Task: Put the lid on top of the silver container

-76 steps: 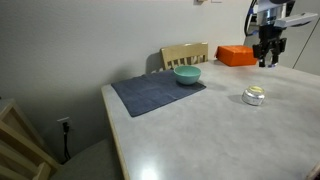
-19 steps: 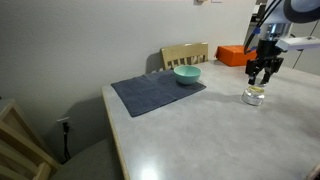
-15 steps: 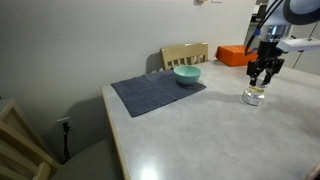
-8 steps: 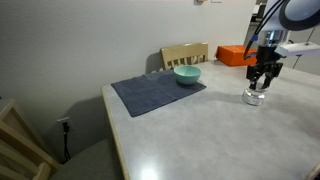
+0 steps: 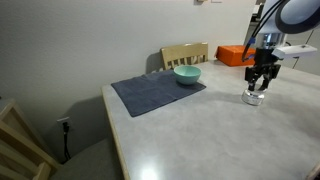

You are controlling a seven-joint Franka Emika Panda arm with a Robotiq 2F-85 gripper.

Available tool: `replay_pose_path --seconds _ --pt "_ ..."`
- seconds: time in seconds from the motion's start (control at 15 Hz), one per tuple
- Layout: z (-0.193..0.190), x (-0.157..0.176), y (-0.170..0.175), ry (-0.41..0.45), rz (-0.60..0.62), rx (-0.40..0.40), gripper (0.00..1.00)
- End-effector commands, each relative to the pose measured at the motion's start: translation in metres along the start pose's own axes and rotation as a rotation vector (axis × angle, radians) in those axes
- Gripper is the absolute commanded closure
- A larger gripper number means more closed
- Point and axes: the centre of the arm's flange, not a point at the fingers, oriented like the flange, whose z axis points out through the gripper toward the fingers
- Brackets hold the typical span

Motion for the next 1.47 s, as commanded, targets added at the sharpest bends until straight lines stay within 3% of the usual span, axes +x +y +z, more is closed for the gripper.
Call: replay_pose_path --seconds 0.0,0.8,1.4 --pt "0.004 0.006 0.001 -0.007 -0.014 0.009 0.56" --pt "-0.005 0.028 0.022 -0.008 -0.036 0.051 0.56" --pt "0.003 0.028 -0.004 -0.034 -0.078 0.043 0.56"
